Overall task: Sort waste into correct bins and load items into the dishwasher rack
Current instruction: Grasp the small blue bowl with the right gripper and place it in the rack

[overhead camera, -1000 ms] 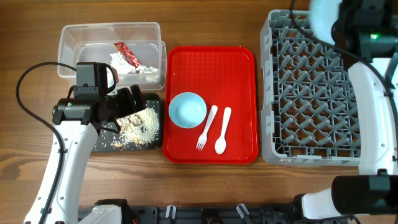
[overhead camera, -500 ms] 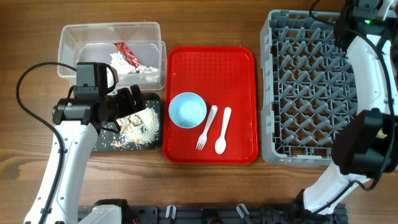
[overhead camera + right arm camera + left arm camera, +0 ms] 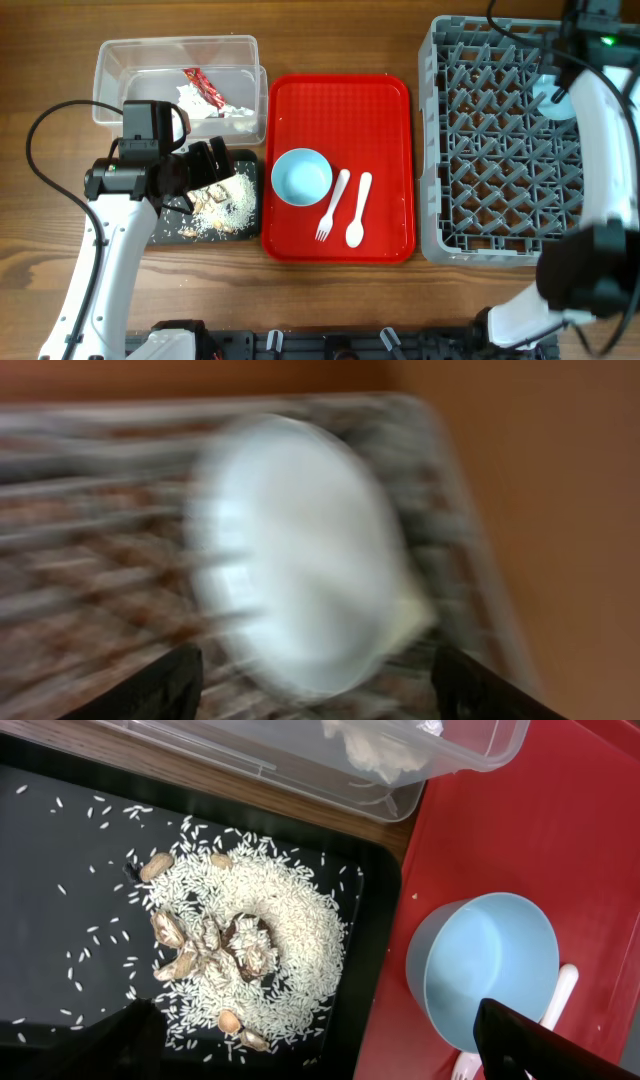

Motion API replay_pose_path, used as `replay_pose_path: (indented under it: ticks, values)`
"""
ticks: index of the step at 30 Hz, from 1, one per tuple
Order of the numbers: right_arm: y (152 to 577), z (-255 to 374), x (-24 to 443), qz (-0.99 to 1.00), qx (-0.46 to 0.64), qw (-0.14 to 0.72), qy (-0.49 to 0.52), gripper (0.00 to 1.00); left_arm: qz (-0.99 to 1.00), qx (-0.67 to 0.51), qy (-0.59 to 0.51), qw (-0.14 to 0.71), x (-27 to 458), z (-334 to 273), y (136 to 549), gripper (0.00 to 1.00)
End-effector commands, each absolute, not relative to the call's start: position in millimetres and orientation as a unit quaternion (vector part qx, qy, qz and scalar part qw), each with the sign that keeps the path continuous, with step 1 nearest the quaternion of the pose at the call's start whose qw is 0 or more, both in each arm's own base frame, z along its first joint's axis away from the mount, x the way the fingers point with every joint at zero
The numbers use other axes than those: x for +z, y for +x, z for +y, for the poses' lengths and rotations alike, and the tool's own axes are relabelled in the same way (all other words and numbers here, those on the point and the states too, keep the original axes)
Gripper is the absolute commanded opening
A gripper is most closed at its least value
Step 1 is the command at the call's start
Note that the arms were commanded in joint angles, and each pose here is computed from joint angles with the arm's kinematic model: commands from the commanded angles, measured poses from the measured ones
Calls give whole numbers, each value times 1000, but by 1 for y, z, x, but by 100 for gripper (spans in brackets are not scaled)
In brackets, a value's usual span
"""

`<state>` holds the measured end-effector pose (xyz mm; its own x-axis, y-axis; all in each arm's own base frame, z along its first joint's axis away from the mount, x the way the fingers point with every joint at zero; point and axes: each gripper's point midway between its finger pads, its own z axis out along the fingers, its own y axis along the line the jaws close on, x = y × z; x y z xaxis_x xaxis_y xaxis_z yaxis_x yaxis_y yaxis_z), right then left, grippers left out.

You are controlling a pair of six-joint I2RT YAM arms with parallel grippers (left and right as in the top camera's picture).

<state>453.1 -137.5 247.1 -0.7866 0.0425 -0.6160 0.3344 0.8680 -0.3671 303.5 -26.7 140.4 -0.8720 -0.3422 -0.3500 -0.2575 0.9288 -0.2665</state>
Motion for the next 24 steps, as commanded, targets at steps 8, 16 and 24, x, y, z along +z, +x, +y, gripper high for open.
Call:
replay_pose_path:
  ticks: [8, 16, 24]
  values:
    - [381, 164, 160, 960, 213, 133, -126, 75, 956, -59, -225, 177, 133, -7, 291, 100]
    - [325, 251, 39, 974, 156, 5, -166, 67, 957, -59, -225, 175, 133, -7, 290, 100]
    - [343, 245, 18, 988, 86, 41, -118, 9, 957, -59, -224, 175, 133, -7, 289, 100]
